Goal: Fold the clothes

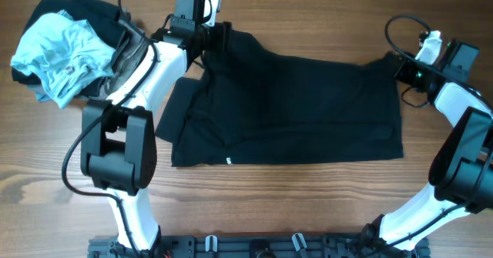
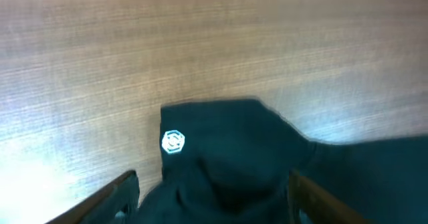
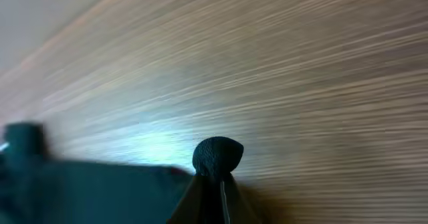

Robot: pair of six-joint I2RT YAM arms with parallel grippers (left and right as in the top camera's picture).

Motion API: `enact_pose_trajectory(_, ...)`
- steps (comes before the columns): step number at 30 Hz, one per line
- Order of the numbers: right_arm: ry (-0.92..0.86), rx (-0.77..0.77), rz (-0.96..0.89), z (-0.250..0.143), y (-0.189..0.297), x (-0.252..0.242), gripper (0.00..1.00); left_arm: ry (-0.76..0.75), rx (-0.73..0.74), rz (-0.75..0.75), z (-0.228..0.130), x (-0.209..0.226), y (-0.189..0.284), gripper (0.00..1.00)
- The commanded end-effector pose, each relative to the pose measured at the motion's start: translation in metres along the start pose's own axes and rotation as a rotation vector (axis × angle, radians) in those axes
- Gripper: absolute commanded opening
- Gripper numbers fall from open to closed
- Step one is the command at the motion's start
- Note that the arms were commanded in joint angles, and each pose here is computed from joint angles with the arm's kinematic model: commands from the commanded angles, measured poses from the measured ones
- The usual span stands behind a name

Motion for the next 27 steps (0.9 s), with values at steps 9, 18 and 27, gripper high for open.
enact_pose_trajectory(9, -0.006, 0.053, 0.120, -0.001, 0.010, 0.020, 0.05, 0.003, -0.029, -0.058, -0.046, 0.007, -0.099, 0.74)
enact_pose_trajectory(18, -0.012, 0.028, 0.014, 0.001, 0.010, 0.011, 0.04, -0.006, -0.125, -0.181, -0.035, 0.001, -0.101, 0.19)
enact_pose_trajectory(27, 0.059, -0.134, -0.175, 0.035, 0.056, 0.032, 0.04, 0.061, -0.296, -0.198, 0.031, 0.015, -0.023, 0.04)
Point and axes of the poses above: each gripper's point midway between its finger pads, its own y axis back along the fingers, its own x axis along the line the jaws close on, z = x × y, the point moved 8 cm from there along y, back along the fingers, and after that the axes turned 12 degrees about -y, right-handed, at the moved point
